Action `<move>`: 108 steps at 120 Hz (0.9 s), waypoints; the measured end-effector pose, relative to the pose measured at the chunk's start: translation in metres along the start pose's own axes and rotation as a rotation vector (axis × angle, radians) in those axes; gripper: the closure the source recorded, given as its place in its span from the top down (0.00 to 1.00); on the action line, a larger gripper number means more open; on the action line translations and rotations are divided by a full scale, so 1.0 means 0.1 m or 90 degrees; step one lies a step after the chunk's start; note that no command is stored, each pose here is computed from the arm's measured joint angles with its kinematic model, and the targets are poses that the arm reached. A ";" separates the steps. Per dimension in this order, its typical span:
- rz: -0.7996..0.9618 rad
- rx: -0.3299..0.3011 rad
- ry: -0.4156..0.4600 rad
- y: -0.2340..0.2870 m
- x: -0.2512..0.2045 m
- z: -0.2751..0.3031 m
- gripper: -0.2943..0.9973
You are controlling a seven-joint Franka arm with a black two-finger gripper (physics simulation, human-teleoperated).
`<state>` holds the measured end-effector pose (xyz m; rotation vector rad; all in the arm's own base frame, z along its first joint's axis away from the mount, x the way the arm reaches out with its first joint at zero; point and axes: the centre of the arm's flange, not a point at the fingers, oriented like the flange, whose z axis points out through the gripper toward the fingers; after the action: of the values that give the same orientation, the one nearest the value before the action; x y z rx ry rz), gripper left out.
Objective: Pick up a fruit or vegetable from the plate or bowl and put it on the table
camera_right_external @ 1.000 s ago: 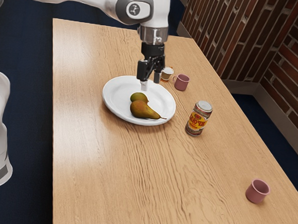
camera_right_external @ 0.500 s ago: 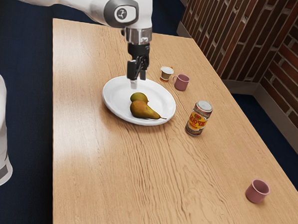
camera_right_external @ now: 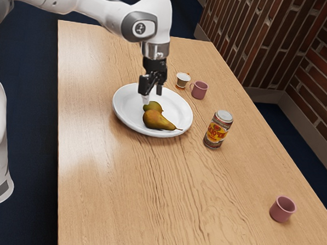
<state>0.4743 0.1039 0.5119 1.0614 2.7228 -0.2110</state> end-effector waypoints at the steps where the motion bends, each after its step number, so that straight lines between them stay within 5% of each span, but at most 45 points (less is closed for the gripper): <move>1: 0.002 0.000 0.000 0.00 0.00 0.00 0.77; 78: 0.063 0.009 -0.011 0.22 -0.26 0.48 0.77; 108: 0.078 0.006 -0.035 -0.09 -0.31 0.39 0.77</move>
<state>0.4956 0.0690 0.4821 1.2020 2.6005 -0.2304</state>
